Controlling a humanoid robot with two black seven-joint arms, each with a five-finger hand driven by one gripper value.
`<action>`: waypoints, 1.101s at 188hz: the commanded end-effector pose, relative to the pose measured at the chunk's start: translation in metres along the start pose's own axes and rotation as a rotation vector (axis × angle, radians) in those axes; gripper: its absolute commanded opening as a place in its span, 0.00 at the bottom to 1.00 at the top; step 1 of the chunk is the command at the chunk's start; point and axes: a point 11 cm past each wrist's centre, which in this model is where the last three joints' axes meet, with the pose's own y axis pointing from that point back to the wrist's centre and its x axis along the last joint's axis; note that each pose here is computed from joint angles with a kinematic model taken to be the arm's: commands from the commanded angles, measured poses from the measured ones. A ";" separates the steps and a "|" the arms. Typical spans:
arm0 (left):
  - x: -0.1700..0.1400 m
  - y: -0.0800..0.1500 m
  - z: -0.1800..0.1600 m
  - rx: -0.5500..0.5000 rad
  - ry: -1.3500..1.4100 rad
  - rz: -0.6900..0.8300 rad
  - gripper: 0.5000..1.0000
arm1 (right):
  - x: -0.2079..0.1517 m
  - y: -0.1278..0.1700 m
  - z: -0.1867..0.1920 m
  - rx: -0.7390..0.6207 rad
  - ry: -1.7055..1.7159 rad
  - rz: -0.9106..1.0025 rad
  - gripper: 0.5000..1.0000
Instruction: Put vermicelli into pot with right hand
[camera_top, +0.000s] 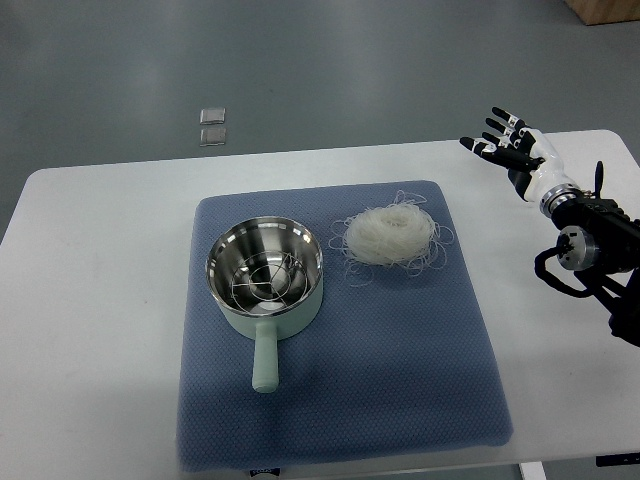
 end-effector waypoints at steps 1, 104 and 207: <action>0.000 0.000 0.000 -0.002 0.002 0.002 1.00 | 0.000 0.000 0.001 -0.004 0.002 -0.001 0.84; 0.001 0.000 0.000 -0.002 0.001 0.003 1.00 | -0.003 0.000 0.001 -0.007 0.029 -0.018 0.84; 0.001 0.000 0.000 -0.001 -0.001 0.002 1.00 | -0.016 0.002 -0.002 0.011 0.213 -0.146 0.84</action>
